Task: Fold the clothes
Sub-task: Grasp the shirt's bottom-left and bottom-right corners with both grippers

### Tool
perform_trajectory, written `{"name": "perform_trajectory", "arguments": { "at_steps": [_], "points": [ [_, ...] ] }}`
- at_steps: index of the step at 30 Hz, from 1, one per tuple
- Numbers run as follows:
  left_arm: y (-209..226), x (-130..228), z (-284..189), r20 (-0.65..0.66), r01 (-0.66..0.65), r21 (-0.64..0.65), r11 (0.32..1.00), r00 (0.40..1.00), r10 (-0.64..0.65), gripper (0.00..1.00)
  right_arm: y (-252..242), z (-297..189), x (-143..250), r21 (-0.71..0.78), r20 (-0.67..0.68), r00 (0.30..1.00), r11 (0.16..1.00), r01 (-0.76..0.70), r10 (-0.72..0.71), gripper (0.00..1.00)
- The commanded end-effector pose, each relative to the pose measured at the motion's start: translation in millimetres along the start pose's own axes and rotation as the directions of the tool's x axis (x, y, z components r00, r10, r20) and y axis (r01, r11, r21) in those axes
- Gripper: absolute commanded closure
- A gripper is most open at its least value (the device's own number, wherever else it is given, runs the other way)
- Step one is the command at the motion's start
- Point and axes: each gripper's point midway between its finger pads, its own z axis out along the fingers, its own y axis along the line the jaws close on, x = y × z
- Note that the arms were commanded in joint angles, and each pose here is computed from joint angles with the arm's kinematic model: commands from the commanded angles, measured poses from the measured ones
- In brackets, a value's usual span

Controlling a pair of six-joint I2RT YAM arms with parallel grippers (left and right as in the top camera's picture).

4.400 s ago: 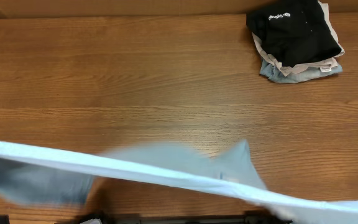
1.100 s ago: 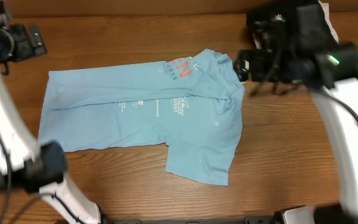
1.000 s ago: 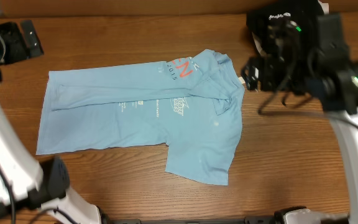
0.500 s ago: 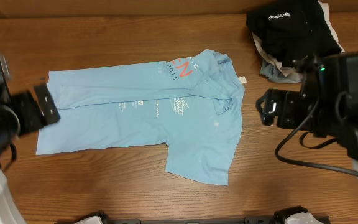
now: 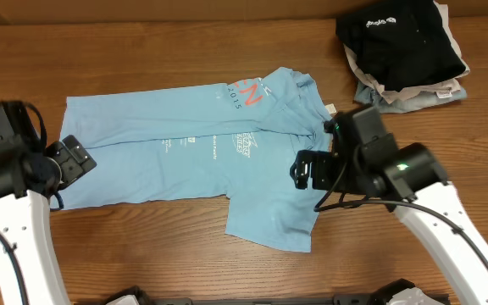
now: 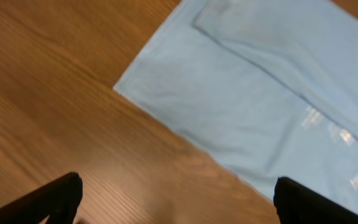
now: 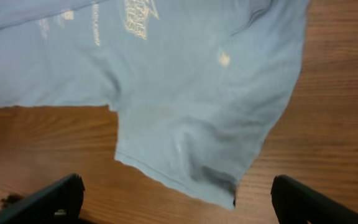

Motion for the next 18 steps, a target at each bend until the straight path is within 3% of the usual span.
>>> {"name": "perform_trajectory", "arguments": {
  "at_steps": [1, 7, 18],
  "points": [
    [21.0, 11.3, 43.1, -0.038, 0.129, -0.068, 0.989, 0.991, -0.132, 0.0, -8.4, 20.5, 11.5, 0.005, -0.035, 0.998, 0.998, -0.057, 0.057, 0.0],
    [44.5, 21.6, 109.3, -0.072, 0.232, -0.118, 0.965, 0.968, -0.242, 0.0, -20.6, 37.6, 25.5, 0.029, -0.07, 0.995, 0.997, -0.065, 0.067, 0.01],
    [52.8, 30.8, 184.7, -0.164, 0.261, -0.172, 0.95, 0.943, -0.289, 0.25, -28.7, 49.0, 35.5, 0.046, -0.097, 0.993, 0.996, -0.071, 0.075, 0.11]
  ]
}}
